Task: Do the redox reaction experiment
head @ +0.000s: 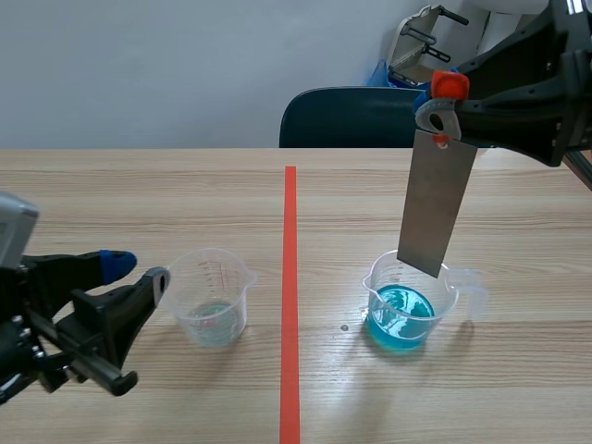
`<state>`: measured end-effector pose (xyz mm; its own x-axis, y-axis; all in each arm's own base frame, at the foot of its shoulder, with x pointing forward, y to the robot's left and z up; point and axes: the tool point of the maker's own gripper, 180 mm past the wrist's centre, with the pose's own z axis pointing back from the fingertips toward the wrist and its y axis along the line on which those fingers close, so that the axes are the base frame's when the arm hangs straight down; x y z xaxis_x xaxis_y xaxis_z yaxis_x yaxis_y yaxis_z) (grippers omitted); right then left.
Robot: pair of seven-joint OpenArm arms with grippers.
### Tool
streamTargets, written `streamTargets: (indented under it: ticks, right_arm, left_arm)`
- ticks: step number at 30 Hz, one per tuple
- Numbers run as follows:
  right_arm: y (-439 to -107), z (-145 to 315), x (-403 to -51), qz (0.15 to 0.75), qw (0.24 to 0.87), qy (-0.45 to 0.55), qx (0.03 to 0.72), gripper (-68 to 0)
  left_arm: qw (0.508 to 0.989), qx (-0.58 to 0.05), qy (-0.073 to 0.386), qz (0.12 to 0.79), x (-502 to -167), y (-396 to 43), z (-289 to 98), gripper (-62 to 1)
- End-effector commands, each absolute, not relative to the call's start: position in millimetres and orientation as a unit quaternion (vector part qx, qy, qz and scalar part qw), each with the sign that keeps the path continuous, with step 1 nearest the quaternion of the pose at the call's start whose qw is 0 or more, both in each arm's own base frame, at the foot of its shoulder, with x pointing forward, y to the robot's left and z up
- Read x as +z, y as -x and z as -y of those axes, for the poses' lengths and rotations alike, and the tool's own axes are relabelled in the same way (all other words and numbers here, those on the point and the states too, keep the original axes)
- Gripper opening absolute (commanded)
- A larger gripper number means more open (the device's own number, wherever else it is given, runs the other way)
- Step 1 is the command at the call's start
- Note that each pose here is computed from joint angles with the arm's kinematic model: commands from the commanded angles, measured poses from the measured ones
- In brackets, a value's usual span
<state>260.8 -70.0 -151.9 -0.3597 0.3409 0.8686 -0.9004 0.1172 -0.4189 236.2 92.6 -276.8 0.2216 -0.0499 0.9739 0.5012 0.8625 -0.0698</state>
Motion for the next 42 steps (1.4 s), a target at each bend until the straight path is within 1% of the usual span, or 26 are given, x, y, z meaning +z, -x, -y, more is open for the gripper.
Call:
streamTargets:
  ticks: [1,5,7,8,12,16,20,25,32,36,42]
  right_arm:
    - [-261.7,67.2,-138.1,0.564,0.49,-0.256,0.613,-66.8]
    - [-261.7,67.2,-138.1,0.564,0.49,-0.256,0.613,-66.8]
    - [-261.7,67.2,-138.1,0.564,0.491,-0.256,0.613,-66.8]
    - [-261.7,67.2,-138.1,0.564,0.49,-0.256,0.613,-66.8]
    - [-261.7,67.2,-138.1,0.564,0.49,-0.256,0.613,-66.8]
    - [-261.7,67.2,-138.1,0.564,0.49,-0.256,0.613,-66.8]
    - [-261.7,67.3,-138.1,0.564,0.491,-0.256,0.613,-66.8]
    - [-261.7,67.3,-138.1,0.564,0.491,-0.256,0.613,-66.8]
    - [-261.7,67.3,-138.1,0.564,0.491,-0.256,0.613,-66.8]
    - [-261.7,67.3,-138.2,0.564,0.491,-0.255,0.613,-66.8]
    - [-261.7,67.7,-139.7,0.562,0.49,-0.252,0.617,-66.8]
  left_arm:
    - [0.732,-0.186,0.207,0.622,-260.5,-244.9,-78.8,-38.1]
    - [0.707,-0.211,0.239,0.631,-262.1,-257.7,-48.4,-51.4]
    - [0.7,-0.22,0.253,0.631,-264.9,-263.2,-34.6,-56.2]
    - [0.698,-0.226,0.258,0.629,-266.9,-265.9,-27.7,-57.1]
    - [0.689,-0.251,0.267,0.625,-275.5,-274.7,-0.7,-58.4]
    - [0.682,-0.259,0.284,0.622,-280.0,-283.3,24.9,-58.4]
    - [0.676,-0.261,0.292,0.624,-283.9,-293.0,44.7,-58.4]
    - [0.674,-0.284,0.3,0.612,-295.8,-295.7,69.6,-58.4]
    - [0.672,-0.293,0.314,0.603,-304.8,-296.8,90.2,-58.4]
    - [0.664,-0.308,0.321,0.602,-303.2,-291.4,102.1,-58.4]
    - [0.656,-0.316,0.323,0.605,-299.2,-289.7,109.8,-58.4]
